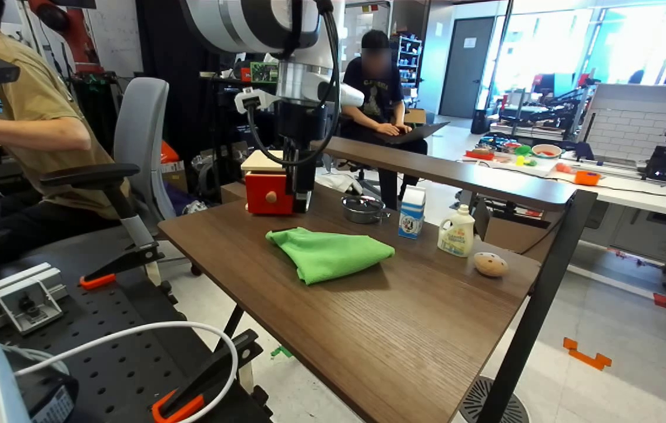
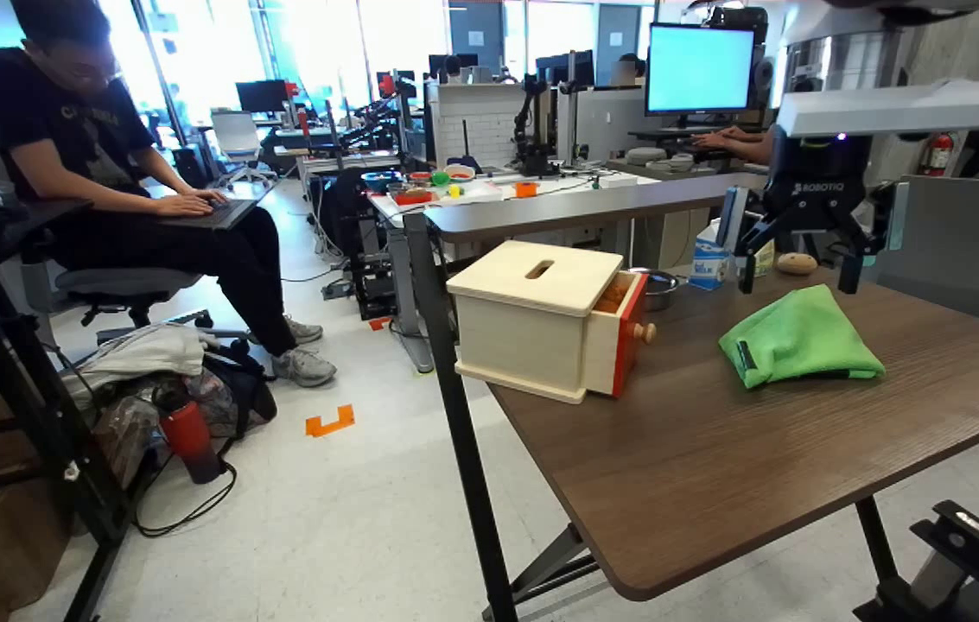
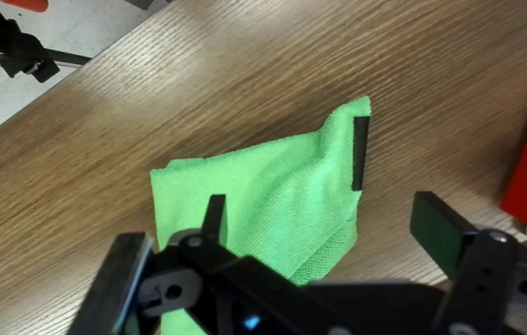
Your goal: Unfold the cloth
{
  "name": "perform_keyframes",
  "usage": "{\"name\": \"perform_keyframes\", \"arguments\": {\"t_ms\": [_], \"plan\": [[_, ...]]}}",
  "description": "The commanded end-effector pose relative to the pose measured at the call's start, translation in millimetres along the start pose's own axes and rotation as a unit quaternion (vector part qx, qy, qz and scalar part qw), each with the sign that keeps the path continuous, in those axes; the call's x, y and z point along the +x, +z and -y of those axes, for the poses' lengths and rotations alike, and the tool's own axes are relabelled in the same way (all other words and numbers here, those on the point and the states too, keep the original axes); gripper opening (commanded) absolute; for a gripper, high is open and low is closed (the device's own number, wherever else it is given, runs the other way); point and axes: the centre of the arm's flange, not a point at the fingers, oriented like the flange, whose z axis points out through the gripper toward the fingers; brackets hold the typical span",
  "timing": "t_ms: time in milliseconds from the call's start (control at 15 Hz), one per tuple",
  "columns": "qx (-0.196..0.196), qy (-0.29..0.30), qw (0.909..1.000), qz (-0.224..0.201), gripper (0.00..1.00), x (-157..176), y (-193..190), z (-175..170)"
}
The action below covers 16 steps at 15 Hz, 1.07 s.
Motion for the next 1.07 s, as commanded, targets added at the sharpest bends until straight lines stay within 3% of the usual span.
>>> {"name": "perform_keyframes", "arguments": {"t_ms": [0, 400, 867, 933, 1000], "plan": [[-0.018, 0.015, 0.9997, -0.006, 1.00, 24.1, 17.9, 30.3], [-0.031, 0.016, 0.9994, -0.003, 1.00, 25.0, 42.6, 59.3], [-0.052, 0.026, 0.9983, 0.007, 1.00, 25.8, 62.9, 65.9], [-0.053, 0.028, 0.9982, 0.008, 0.95, 26.4, 64.4, 65.9], [-0.055, 0.029, 0.9980, 0.009, 0.75, 26.6, 65.9, 65.9]]}}
